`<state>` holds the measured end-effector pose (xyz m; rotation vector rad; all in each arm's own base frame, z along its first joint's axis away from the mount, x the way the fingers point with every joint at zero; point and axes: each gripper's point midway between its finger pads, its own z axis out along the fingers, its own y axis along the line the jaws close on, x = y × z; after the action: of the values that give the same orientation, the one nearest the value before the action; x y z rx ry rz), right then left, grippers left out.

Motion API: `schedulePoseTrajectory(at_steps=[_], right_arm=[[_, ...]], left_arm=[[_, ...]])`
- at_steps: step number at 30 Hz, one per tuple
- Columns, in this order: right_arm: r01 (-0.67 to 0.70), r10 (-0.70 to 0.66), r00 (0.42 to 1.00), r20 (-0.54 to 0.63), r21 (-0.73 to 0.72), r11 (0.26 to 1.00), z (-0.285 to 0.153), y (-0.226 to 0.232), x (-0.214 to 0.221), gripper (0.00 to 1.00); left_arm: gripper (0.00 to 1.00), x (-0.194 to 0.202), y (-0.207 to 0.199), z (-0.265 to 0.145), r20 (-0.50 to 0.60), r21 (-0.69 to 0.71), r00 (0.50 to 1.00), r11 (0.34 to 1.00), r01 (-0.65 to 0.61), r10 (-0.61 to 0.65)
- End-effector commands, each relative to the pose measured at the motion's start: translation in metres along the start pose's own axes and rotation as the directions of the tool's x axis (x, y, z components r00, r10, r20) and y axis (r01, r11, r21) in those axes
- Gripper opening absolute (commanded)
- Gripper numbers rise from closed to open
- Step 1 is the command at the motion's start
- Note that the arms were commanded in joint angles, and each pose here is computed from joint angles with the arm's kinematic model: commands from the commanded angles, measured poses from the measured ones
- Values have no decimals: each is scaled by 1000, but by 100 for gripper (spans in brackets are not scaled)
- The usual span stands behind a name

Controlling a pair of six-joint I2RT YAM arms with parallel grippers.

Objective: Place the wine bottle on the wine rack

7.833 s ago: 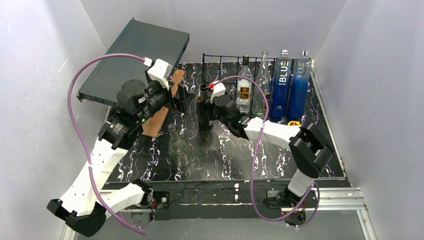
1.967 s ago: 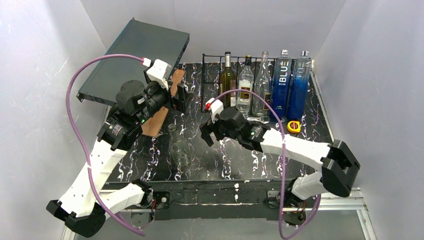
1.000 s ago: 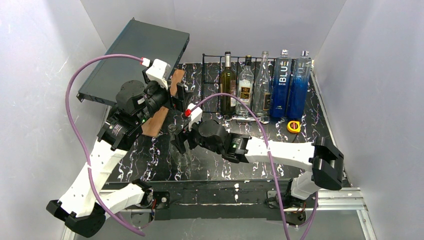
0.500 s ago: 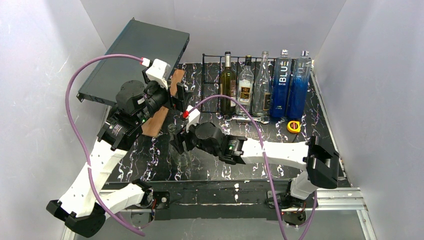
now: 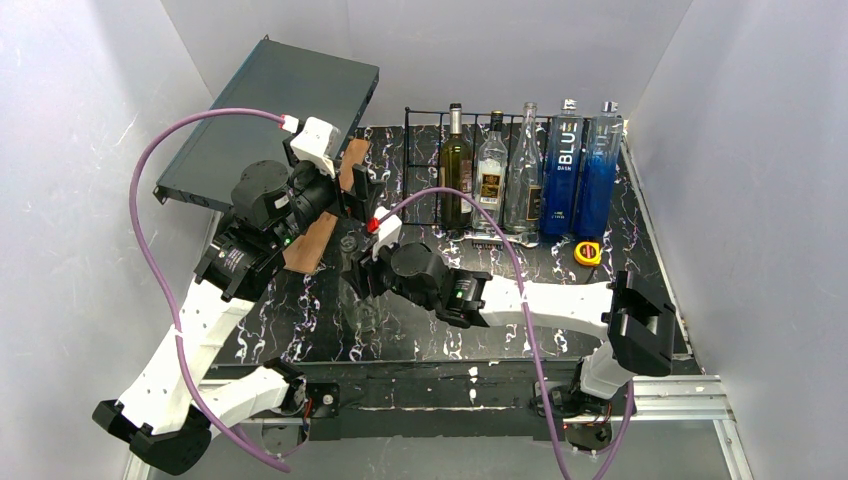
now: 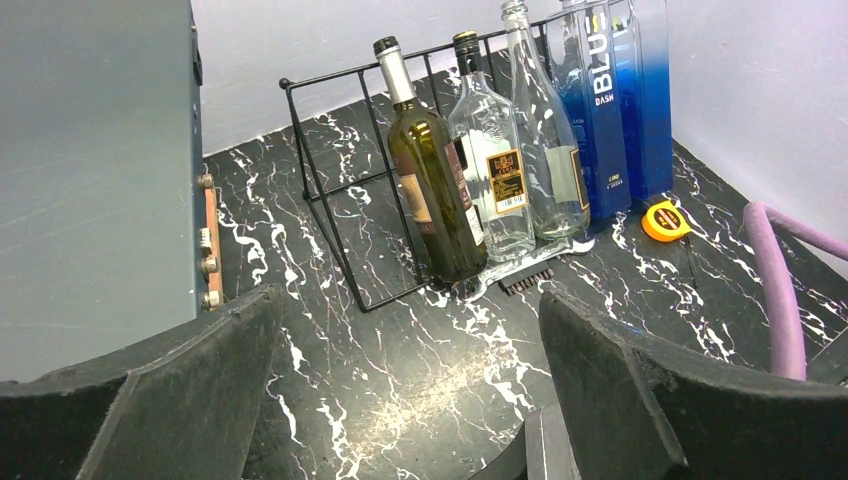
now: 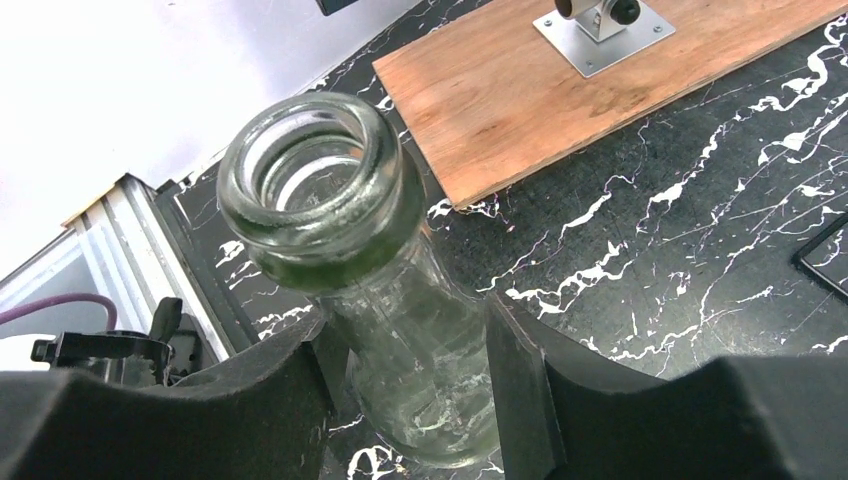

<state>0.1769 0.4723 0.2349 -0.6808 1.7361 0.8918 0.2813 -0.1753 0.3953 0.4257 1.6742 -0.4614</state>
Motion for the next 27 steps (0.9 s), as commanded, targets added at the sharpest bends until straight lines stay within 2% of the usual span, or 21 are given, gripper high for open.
schedulePoseTrajectory(at_steps=[1, 7, 16, 27], right_arm=[[-46, 43, 995, 86, 27, 999, -4, -1, -26, 30], [-76, 68, 990, 123, 66, 995, -11, -18, -41, 1], [-227, 222, 963, 155, 14, 974, -8, -36, -57, 1], [-310, 274, 930, 246, 123, 943, -10, -92, -98, 1]], left_arm=[[99, -7, 0, -6, 29, -3, 1000, 1000, -12, 12], [99, -7, 0, -7, 30, -3, 999, 1000, -12, 12], [99, -9, 6, -8, 36, -36, 999, 999, -11, 12], [99, -11, 8, -12, 43, -49, 999, 999, -10, 13]])
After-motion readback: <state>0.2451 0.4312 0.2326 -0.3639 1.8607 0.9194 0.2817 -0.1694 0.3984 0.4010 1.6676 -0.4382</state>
